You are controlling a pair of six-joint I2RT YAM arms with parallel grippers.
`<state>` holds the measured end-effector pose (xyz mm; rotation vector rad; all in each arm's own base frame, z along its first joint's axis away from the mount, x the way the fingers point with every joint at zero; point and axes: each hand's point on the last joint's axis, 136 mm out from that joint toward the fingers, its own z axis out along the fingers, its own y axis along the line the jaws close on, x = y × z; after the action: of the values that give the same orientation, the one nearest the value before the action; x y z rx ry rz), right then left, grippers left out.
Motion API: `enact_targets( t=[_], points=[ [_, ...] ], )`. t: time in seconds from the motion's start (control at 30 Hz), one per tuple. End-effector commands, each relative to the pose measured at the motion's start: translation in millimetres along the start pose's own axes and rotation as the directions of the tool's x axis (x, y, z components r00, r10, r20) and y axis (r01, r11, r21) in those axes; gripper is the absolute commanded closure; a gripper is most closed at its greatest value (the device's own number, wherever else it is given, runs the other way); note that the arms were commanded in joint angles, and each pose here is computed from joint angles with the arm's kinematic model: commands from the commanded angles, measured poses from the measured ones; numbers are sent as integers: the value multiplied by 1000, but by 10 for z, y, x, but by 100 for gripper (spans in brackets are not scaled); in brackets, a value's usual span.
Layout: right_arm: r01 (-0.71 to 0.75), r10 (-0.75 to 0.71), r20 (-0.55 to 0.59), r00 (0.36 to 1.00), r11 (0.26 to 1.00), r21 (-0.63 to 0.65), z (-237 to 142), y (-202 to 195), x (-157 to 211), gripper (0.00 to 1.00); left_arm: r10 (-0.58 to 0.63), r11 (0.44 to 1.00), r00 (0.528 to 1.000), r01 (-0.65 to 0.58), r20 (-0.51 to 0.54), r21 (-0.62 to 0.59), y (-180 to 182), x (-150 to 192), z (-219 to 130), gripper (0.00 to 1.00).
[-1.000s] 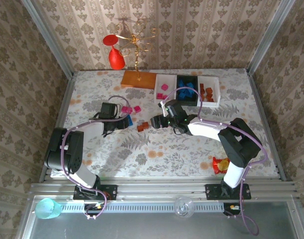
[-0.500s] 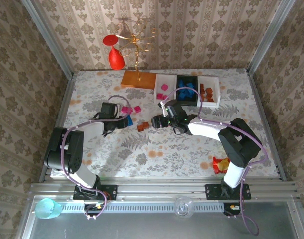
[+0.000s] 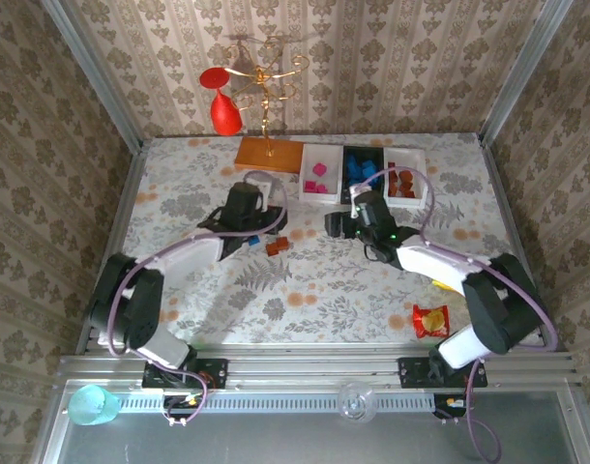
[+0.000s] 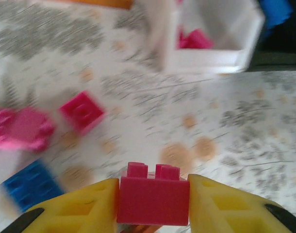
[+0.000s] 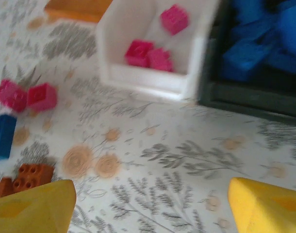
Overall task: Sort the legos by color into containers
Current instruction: Place the lego in the container.
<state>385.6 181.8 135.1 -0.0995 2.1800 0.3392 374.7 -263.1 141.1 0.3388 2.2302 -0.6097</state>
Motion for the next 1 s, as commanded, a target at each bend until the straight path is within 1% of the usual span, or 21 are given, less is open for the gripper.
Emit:
enact_targets(
  t=[0.0,0.1,0.3,0.57,0.63,0.7,0.77,0.87,0.97],
  points=[
    [-68,62,84,995,996,66,-150,-171,-69,15,17,999,999,-19,37,43,-209,-269,208,60],
    [-95,86,123,989,993,69,-269,-226,-66,13,43,997,999,-45,31,63,-341,-382,445,61],
    [-108,100,107,989,991,77,-309,-270,36,12,66,993,998,-67,20,94,-480,-594,893,60],
    [-111,102,111,989,990,82,-357,-290,45,12,78,993,997,-78,0,86,-498,-817,1468,60],
    [-111,102,109,989,991,82,-364,-290,48,12,70,992,998,-70,1,103,-541,-894,1554,56],
    [-113,104,106,989,990,83,-367,-295,59,11,64,989,998,-63,-3,130,-605,-960,1584,50],
    [-114,105,106,989,990,83,-379,-297,58,11,59,986,998,-60,10,152,-666,-1075,1530,45],
    [-108,99,106,989,991,82,-394,-291,63,11,72,984,997,-76,26,163,-671,-1179,1354,41],
    [-77,69,111,991,994,72,-404,-230,51,12,90,986,995,-95,44,136,-578,-1189,1065,40]
  ],
)
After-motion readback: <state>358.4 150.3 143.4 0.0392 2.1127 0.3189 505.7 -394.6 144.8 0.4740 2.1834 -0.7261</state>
